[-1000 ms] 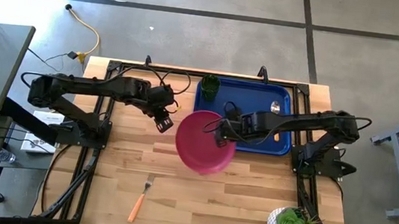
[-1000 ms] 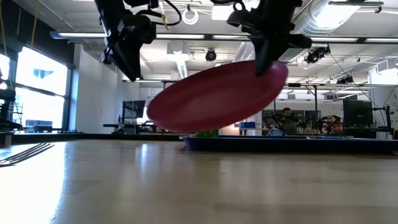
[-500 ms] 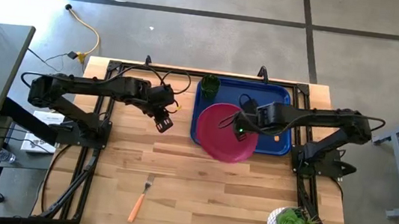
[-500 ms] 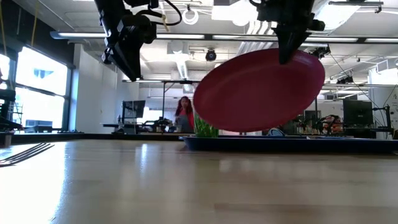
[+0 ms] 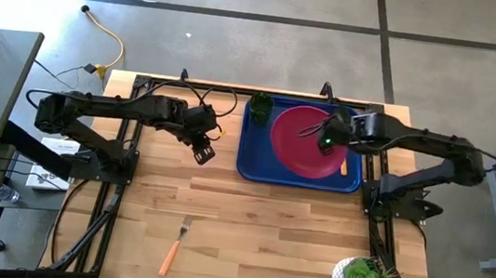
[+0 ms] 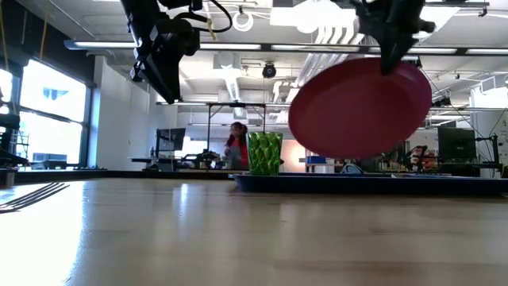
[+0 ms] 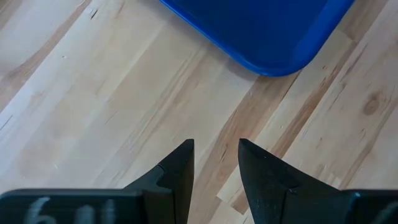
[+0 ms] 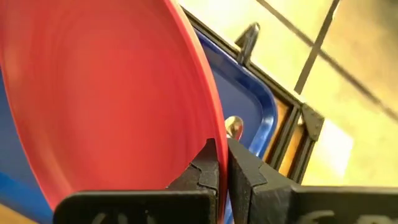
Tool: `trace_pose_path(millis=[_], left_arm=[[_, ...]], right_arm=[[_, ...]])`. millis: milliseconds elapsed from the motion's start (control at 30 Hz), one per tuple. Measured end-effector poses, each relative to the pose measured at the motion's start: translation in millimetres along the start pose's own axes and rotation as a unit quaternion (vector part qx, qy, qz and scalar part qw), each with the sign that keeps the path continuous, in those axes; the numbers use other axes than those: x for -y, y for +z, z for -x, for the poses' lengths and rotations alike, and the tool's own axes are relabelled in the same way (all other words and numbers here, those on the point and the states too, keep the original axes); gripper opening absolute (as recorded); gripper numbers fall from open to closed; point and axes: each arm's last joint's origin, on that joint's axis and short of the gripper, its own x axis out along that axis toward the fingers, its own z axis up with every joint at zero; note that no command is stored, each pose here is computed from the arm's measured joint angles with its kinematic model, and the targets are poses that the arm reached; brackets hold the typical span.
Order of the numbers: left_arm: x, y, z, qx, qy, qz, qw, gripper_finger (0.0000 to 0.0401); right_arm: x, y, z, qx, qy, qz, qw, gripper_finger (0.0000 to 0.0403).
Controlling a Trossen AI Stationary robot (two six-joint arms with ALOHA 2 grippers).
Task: Pick and place plate/cup/fork/spoon on tray
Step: Put the pink plate on the blue tray
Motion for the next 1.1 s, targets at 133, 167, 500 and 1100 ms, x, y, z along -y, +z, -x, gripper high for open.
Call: trace_pose_path(millis=[133, 167, 500, 1100], left_arm=[[-3, 1, 0, 0.0, 0.002, 0.005, 1.0, 0.0115], [-4, 2, 0, 0.0, 0.003, 0.007, 1.0, 0.0115], [-11, 5, -1, 0.002, 0.009, 0.025, 1.0, 0.0115], [-11, 5, -1, 0.002, 0.01, 0.025, 1.0, 0.0115]], right_arm=[[19, -18, -12, 0.006, 0.032, -0.048, 0.998, 0.0], [24, -22, -15, 0.007, 0.042, -0.063, 0.997, 0.0], [56, -56, -54, -0.01, 0.115, -0.26, 0.959, 0.0], [47, -95, -126, -0.088, 0.188, -0.421, 0.883, 0.0]])
